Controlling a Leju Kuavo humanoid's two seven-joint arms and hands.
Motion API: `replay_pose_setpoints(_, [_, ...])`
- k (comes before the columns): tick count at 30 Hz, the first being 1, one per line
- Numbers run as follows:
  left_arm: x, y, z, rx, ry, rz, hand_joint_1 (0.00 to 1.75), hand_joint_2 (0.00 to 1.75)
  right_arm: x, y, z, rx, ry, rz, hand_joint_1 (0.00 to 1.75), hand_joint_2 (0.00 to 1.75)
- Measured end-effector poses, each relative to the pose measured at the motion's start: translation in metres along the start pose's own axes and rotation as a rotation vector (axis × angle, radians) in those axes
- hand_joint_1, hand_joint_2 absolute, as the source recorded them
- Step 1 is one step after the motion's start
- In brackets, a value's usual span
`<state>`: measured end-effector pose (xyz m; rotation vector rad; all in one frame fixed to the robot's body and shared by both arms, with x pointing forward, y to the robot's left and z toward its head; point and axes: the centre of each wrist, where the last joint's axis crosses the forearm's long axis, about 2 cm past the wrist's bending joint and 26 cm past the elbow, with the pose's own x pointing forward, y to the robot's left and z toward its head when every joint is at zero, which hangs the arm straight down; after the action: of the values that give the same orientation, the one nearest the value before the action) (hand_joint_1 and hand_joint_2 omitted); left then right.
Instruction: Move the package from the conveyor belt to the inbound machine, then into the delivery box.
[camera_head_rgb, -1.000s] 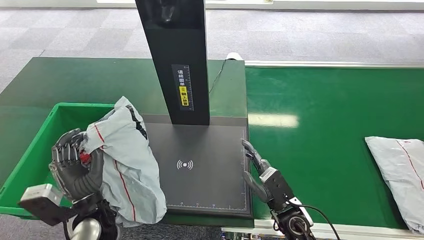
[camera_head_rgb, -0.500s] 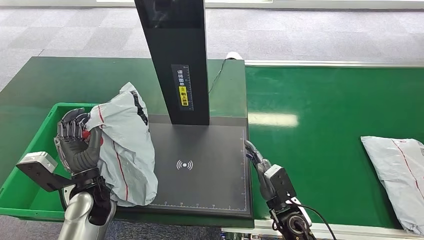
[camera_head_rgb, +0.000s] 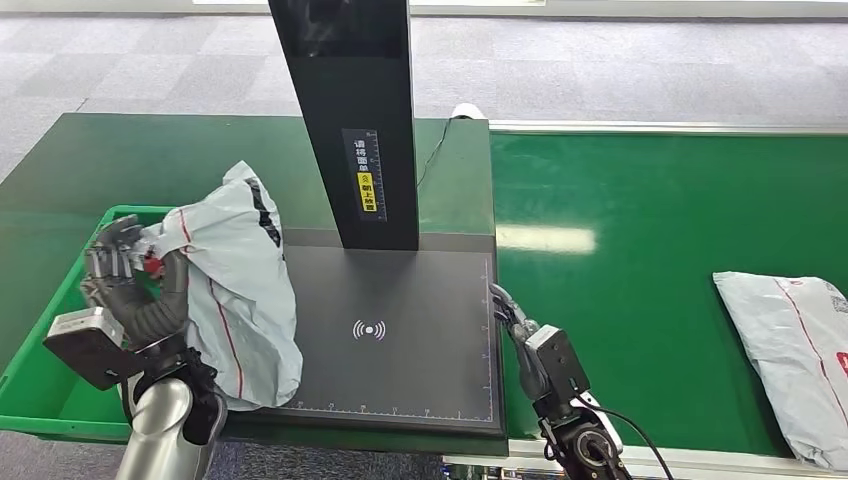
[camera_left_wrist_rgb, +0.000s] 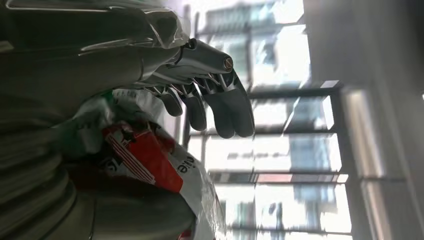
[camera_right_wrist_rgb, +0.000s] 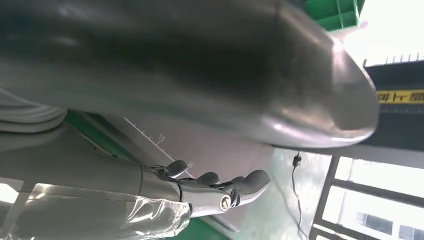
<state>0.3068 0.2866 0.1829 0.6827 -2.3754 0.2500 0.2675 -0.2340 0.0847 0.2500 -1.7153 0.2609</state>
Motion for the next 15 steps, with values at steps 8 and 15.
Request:
replay_pose_setpoints(8, [-0.009,0.015,-0.041,0.043,-0.204,-0.338,1.75,1.75,-0.002,0.005,-0.004,0.110,0.026,-0.030,0.00,0.00])
replay_pose_setpoints(15, [-0.030,0.032,-0.065,0.032,-0.173,-0.597,1.75,1.75,-0.004,0.001,-0.007,0.157,0.051,-0.007,0.00,0.00])
